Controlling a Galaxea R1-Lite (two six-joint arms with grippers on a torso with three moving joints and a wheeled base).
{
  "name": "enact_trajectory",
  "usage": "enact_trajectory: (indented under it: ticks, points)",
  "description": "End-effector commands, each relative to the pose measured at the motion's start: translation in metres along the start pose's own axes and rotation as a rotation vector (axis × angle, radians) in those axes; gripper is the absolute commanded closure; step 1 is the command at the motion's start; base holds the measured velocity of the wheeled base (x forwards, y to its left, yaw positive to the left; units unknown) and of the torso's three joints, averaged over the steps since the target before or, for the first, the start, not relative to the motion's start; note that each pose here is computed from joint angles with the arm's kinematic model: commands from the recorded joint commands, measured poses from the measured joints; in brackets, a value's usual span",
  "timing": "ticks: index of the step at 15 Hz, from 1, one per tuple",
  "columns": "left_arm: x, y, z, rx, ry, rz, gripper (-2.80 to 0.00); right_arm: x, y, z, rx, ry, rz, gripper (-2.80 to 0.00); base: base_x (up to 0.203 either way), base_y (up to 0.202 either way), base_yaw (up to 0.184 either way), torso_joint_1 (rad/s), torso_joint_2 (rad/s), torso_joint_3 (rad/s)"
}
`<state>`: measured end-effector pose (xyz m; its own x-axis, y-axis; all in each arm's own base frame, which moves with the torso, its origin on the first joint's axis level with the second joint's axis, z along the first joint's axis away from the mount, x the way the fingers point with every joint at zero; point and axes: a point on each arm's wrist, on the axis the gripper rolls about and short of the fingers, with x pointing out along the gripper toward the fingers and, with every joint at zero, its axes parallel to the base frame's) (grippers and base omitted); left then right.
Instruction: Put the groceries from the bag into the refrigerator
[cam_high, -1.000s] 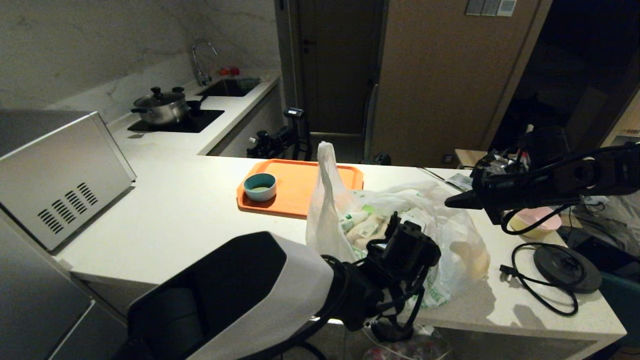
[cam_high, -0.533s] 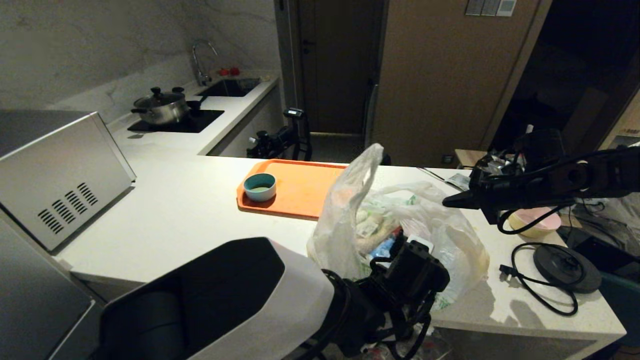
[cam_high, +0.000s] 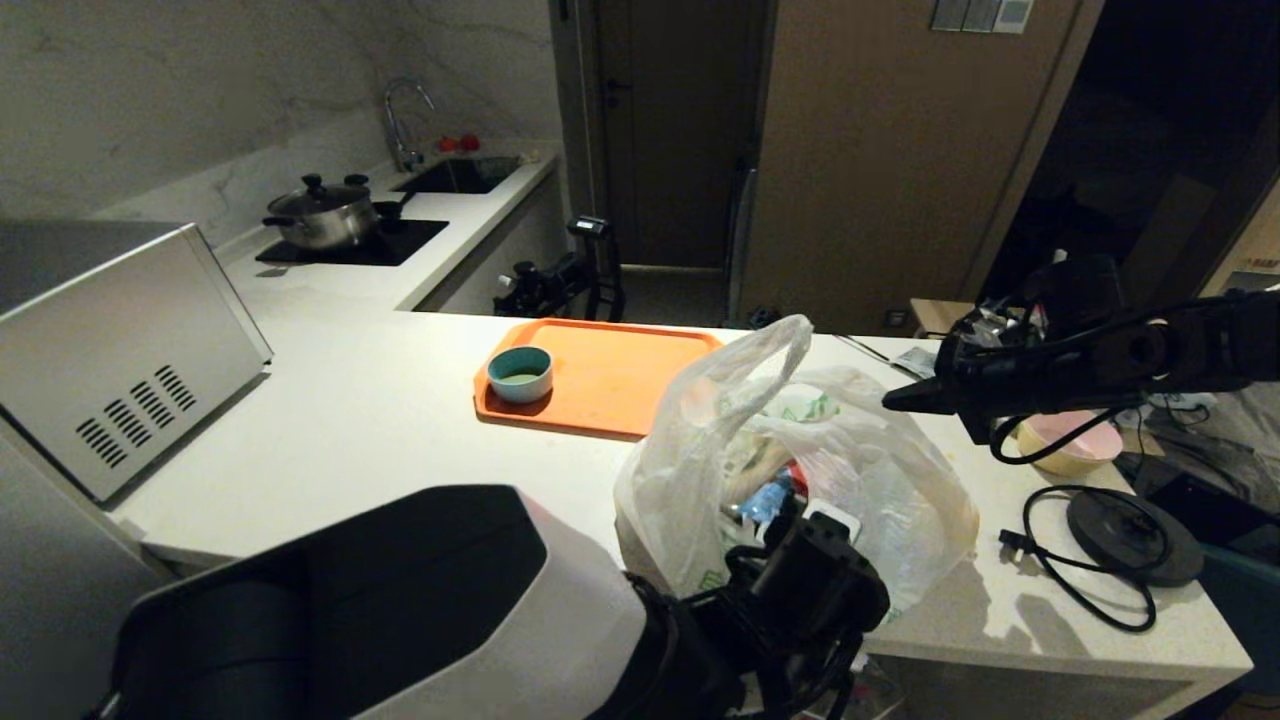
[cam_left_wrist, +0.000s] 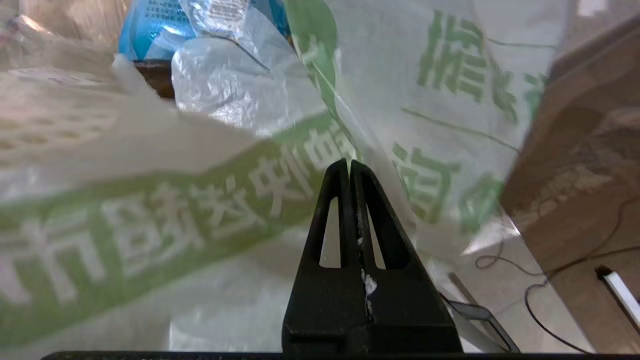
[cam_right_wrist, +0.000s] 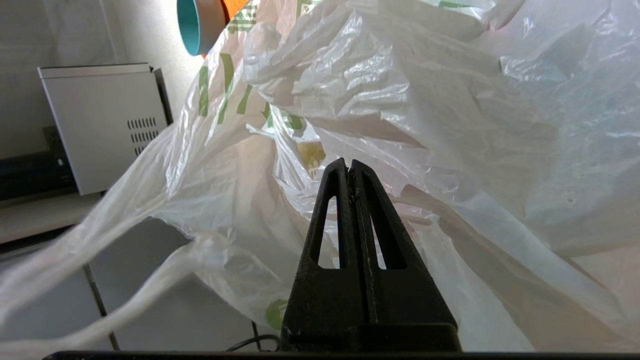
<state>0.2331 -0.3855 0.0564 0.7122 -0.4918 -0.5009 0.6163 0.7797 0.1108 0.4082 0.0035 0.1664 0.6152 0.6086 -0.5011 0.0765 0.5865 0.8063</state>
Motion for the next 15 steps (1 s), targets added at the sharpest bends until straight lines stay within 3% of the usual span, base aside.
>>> enact_trajectory:
  ticks: [1, 8, 12, 15]
  points:
    - [-0.008, 0.002, 0.011, -0.027, -0.039, -0.009, 0.00, 0.001, 0.001, 0.001, 0.003, 0.003, 0.006, 0.00, 0.000, 0.000, 0.000, 0.000, 0.00, 0.000]
    - [0.034, -0.017, 0.057, -0.122, -0.259, -0.007, 0.00, -0.007, 0.007, 0.001, -0.007, -0.012, 0.014, 0.00, 0.000, 0.000, 0.000, 0.000, 0.00, 0.000]
    - [0.067, -0.024, 0.056, -0.138, -0.282, 0.062, 0.00, -0.013, 0.005, 0.005, -0.005, -0.031, 0.011, 0.00, 0.000, 0.000, 0.000, 0.000, 0.00, 0.000]
    - [0.068, -0.010, 0.061, -0.151, -0.283, 0.119, 0.00, -0.012, 0.003, 0.006, -0.003, -0.030, 0.009, 0.00, 0.000, 0.000, 0.000, 0.000, 0.00, 0.000]
